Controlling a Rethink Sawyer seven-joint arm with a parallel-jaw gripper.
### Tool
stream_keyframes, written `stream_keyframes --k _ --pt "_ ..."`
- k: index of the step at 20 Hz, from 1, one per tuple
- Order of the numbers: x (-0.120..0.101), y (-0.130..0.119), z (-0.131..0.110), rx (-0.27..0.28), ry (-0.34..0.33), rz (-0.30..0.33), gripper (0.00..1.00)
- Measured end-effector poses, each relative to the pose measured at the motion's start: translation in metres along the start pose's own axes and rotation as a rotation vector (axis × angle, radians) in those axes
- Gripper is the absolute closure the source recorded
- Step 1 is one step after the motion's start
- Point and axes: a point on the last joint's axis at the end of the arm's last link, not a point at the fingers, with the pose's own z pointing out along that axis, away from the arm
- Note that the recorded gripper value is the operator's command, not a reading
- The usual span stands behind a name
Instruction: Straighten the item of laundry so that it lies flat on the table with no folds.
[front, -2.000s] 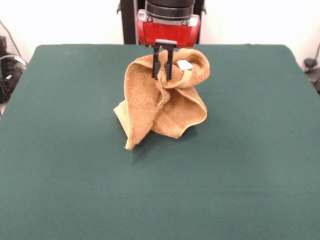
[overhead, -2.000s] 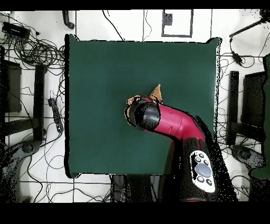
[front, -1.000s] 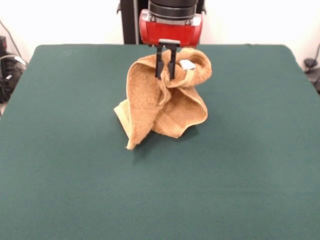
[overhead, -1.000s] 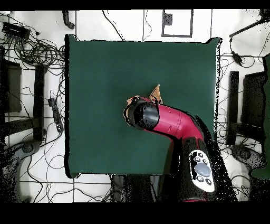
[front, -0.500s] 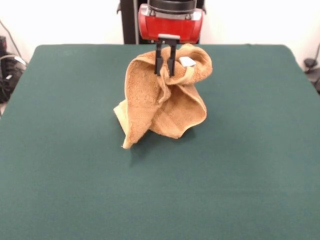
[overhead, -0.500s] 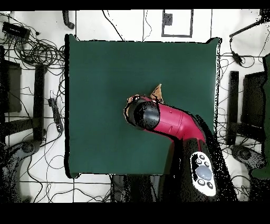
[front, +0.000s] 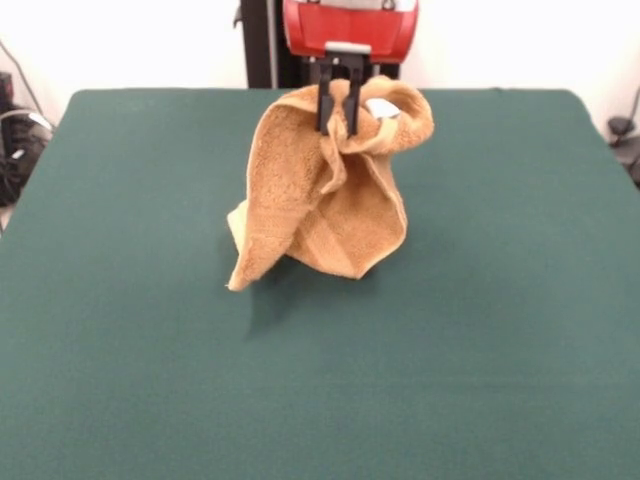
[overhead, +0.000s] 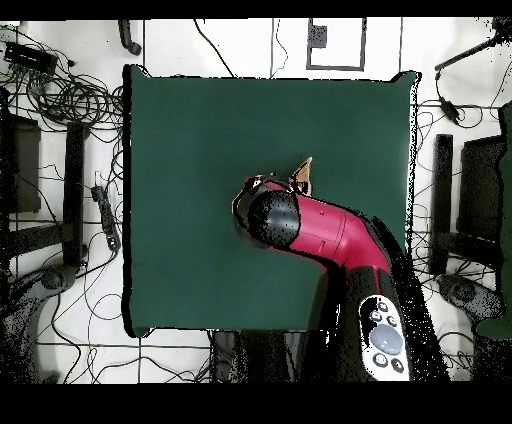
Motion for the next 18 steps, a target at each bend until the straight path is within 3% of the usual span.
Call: stream_keyframes --k 7,14,18 --pt "-0.001 0.008 -0.010 0.001 -0.015 -0.015 1.00" --pt "0.008 0.033 -0.004 -0.004 -0.001 -0.057 1.00" --pt "0.013 0.034 0.004 -0.006 0.015 -0.058 1.00"
